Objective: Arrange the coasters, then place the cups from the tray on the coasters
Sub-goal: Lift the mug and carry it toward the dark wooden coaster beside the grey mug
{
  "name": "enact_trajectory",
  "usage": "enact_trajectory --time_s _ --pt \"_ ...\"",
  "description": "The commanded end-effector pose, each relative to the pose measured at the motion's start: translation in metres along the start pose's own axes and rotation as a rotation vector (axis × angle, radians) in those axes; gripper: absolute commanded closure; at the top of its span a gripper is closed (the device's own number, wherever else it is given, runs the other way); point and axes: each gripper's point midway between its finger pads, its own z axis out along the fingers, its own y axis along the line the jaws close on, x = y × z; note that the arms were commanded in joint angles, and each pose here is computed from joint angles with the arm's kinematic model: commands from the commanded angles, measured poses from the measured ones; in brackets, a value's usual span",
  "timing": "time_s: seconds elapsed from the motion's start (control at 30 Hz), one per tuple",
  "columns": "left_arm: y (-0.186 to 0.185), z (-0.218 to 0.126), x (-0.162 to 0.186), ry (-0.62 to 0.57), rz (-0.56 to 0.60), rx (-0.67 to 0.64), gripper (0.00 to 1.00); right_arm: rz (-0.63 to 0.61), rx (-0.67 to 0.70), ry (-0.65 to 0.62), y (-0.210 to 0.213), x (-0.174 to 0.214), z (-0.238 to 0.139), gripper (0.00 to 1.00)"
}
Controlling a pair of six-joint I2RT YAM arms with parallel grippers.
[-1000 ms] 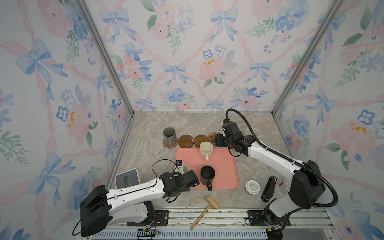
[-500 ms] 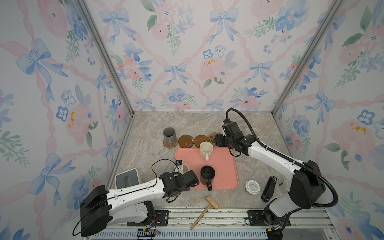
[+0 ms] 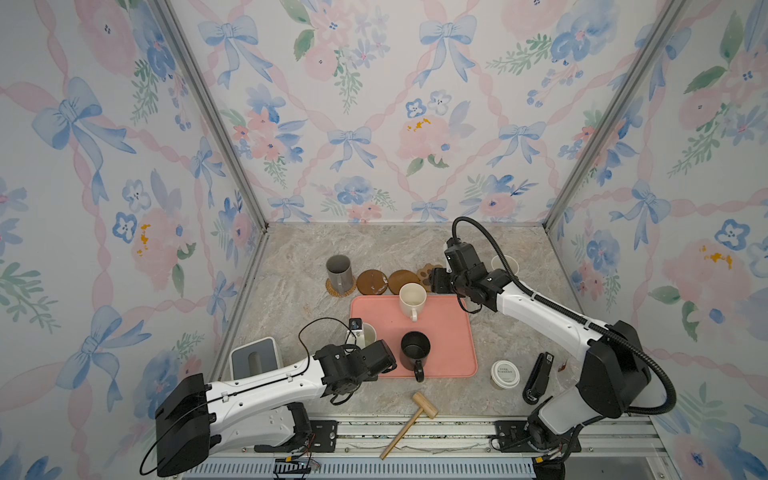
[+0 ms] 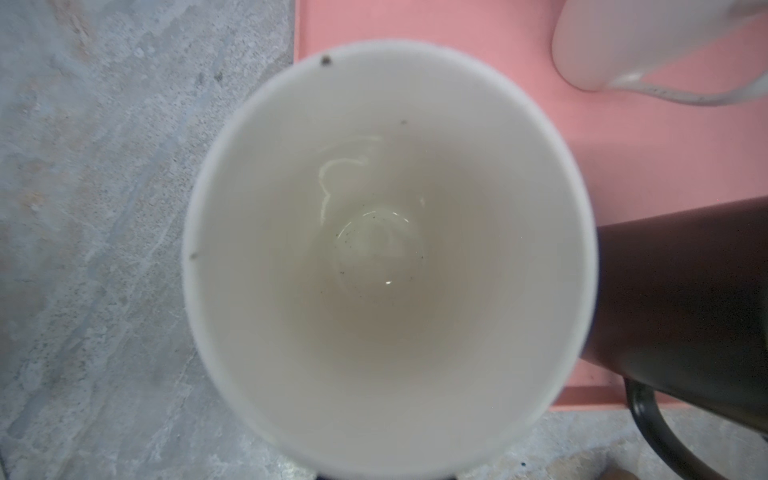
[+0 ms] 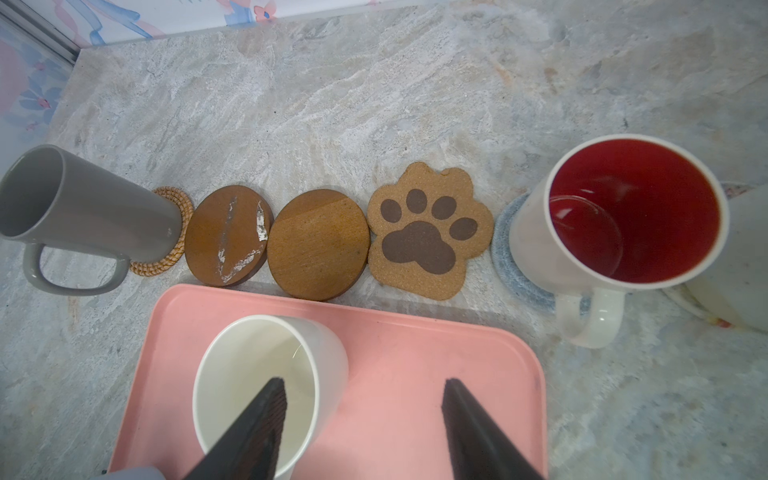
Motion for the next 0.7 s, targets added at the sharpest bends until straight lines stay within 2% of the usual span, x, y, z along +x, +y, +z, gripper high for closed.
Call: enact_trajectory --time_s 0.0,0.37,0.67 --pt "-0.013 -0.017 -0.04 -0.131 -0.02 0.01 1.0 0.01 0.002 -0.01 -0.003 -0.006 -0.001 0.37" --pt "-0.019 -0.021 -0.084 -0.223 -0.027 -0.037 1.0 0.012 -0.005 -0.027 -0.003 -0.009 -0.008 0.37" --pt "-0.03 -0.012 -0.127 -0.275 -0.021 0.023 1.0 0.013 -0.004 -0.03 -0.006 -0.009 -0.011 0.37"
